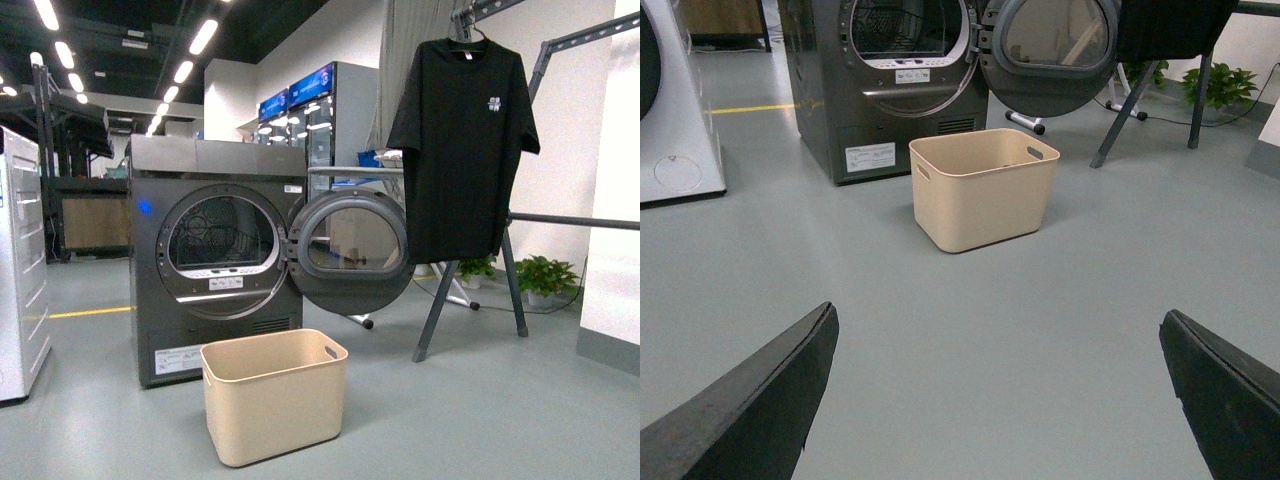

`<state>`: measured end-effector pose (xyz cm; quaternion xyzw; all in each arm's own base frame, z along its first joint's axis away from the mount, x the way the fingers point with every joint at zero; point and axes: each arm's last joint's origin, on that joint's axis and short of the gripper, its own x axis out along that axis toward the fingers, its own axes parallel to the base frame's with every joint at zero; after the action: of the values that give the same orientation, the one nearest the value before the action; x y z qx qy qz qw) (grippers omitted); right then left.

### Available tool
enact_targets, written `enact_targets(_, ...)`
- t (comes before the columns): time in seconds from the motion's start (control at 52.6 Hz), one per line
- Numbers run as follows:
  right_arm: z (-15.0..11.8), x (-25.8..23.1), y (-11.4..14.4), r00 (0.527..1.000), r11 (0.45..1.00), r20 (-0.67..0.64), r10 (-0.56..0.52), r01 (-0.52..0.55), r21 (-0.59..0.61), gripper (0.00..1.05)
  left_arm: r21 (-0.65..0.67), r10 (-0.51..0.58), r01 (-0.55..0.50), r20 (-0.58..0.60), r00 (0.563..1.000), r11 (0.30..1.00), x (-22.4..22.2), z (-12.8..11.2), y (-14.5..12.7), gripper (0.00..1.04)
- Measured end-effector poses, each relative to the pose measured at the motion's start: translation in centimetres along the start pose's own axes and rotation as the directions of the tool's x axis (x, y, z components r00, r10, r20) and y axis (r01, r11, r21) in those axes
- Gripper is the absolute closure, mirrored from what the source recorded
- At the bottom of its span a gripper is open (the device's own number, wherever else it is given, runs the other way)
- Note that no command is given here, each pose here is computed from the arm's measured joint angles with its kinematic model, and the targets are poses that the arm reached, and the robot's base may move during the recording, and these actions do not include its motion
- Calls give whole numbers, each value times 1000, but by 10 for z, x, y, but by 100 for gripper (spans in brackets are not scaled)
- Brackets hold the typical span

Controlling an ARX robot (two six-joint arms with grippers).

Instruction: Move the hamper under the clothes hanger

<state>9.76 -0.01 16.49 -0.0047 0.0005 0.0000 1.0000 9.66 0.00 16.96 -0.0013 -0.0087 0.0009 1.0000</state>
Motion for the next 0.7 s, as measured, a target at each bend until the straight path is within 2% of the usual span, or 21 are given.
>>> enact_targets(0.704, 0, 0, 0, 1000, 1000, 0, -1, 1, 0, 8, 0, 0, 0, -2, 1000, 1000, 0, 0, 0, 7)
